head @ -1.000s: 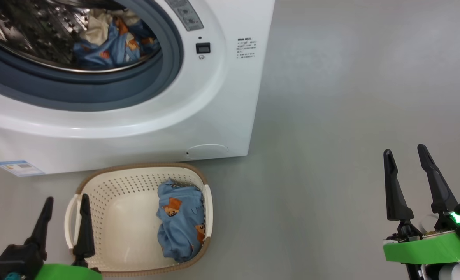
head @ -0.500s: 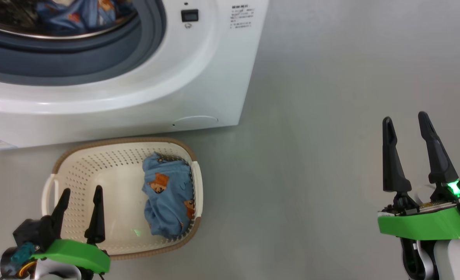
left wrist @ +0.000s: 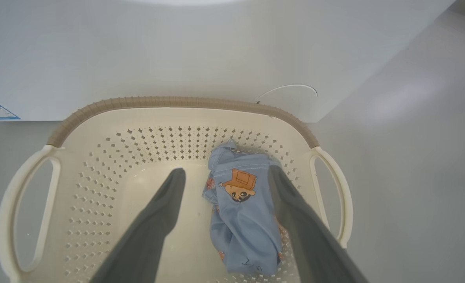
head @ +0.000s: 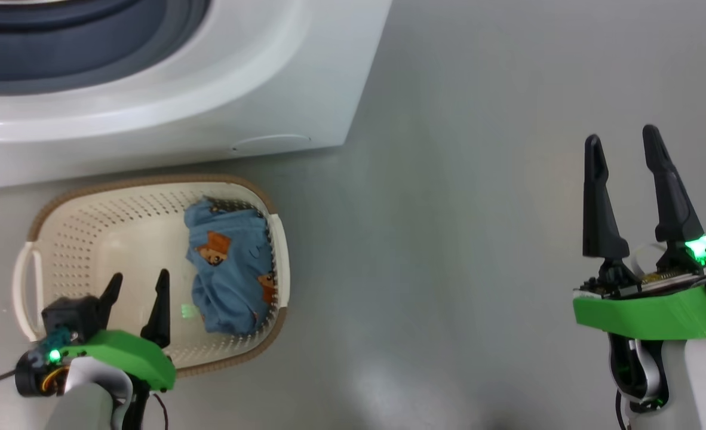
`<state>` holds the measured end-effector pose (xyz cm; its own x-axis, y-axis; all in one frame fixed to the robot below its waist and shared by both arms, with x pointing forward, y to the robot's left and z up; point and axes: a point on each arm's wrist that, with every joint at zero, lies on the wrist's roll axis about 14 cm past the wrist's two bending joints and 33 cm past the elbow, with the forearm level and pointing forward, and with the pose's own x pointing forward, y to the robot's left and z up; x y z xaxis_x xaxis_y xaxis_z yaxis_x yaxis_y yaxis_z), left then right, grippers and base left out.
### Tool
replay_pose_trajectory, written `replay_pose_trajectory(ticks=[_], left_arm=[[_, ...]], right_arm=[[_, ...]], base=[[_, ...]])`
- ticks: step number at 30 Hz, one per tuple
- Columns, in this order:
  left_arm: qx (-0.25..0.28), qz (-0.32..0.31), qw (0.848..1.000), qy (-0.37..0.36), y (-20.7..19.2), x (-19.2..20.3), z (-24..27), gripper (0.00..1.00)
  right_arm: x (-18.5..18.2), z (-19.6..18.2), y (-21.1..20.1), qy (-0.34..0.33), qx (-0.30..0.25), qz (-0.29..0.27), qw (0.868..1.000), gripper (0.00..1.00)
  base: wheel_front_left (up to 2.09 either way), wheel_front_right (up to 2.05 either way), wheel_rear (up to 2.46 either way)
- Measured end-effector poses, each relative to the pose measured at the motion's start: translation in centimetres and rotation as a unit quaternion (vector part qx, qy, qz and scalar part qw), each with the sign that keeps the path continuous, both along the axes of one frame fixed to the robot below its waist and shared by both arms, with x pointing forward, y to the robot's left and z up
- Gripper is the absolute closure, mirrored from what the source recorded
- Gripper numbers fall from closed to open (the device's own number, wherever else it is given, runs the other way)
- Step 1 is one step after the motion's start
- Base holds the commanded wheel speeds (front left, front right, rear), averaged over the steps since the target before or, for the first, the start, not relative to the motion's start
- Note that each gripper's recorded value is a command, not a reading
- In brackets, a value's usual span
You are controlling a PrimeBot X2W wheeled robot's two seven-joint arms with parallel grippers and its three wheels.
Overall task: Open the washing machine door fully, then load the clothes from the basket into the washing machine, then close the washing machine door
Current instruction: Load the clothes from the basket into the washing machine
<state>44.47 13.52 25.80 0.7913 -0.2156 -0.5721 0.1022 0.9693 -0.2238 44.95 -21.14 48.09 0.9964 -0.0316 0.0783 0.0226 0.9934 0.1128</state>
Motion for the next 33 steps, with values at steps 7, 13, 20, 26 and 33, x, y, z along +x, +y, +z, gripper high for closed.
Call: replay_pose_trajectory(ticks=[7, 13, 20, 26, 33], left_arm=[[0.001, -0.026, 0.999, 0.046, -1.3, 0.5, -3.5, 0.00], [-0.001, -0.053, 0.995, 0.087, -2.9, 0.2, -6.5, 0.00], [0.002, -0.077, 0.988, 0.132, -3.8, -0.5, -9.6, 0.00], [-0.005, -0.090, 0.982, 0.168, -4.8, -1.3, -11.2, 0.00], [0.001, -0.103, 0.973, 0.207, -4.6, -1.8, -13.0, 0.00]], right_arm=[[1.5, -1.2, -0.2, 0.006, 0.006, -0.002, 1.000, 0.00], [2.5, -2.6, -0.2, 0.018, 0.007, 0.000, 1.000, 0.00], [3.1, -4.2, -0.6, 0.032, 0.004, -0.002, 0.999, 0.00], [3.4, -5.0, -0.4, 0.040, 0.005, 0.001, 0.999, 0.00], [3.3, -5.8, -0.7, 0.050, 0.008, -0.004, 0.999, 0.00]], base=[[0.00, 0.00, 0.00], [0.00, 0.00, 0.00], [0.00, 0.00, 0.00], [0.00, 0.00, 0.00], [0.00, 0.00, 0.00]])
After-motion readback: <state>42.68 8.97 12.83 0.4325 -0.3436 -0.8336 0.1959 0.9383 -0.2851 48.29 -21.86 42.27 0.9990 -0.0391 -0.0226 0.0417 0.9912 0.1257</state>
